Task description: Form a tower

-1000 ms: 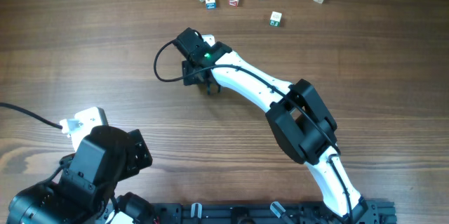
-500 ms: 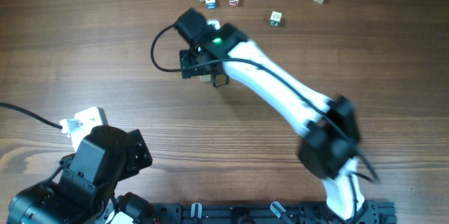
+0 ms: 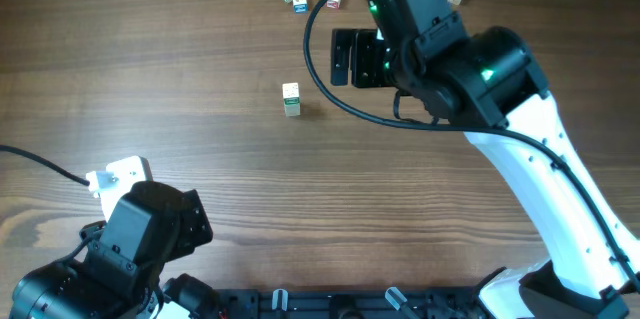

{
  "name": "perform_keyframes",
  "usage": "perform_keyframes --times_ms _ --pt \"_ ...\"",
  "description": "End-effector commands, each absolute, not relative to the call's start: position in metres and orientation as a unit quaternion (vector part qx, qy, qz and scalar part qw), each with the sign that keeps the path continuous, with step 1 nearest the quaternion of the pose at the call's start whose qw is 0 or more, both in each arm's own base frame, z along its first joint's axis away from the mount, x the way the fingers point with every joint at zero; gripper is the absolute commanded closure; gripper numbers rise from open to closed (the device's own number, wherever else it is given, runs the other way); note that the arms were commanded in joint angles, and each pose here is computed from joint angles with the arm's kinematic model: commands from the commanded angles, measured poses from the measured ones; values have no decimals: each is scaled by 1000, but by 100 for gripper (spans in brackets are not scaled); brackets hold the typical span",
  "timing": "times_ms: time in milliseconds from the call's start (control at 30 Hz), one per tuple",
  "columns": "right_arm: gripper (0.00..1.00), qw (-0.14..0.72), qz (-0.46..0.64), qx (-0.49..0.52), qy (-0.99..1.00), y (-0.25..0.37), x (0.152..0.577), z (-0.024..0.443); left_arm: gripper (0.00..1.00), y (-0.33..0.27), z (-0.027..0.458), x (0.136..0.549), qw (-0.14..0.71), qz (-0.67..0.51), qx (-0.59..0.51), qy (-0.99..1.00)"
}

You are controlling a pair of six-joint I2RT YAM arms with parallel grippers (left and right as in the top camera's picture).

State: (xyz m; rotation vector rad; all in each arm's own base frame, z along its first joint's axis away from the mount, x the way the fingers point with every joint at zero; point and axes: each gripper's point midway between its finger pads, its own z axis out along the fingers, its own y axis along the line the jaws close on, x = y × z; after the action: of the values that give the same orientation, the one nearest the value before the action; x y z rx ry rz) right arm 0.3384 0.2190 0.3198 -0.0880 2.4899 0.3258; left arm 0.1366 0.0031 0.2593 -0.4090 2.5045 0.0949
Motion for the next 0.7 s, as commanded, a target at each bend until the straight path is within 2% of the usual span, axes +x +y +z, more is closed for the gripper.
perform_keyframes --times_ms 0,100,267,667 --pt "0 270 103 -24 957 233 355 265 0 7 260 138 301 48 -149 941" --pt "0 229 159 -70 958 278 369 227 0 7 261 139 304 47 -150 940" --pt "1 191 172 -61 965 314 393 168 0 6 261 139 304 46 -150 940" --pt "1 163 142 -82 973 366 393 82 0 6 261 139 304 46 -150 940"
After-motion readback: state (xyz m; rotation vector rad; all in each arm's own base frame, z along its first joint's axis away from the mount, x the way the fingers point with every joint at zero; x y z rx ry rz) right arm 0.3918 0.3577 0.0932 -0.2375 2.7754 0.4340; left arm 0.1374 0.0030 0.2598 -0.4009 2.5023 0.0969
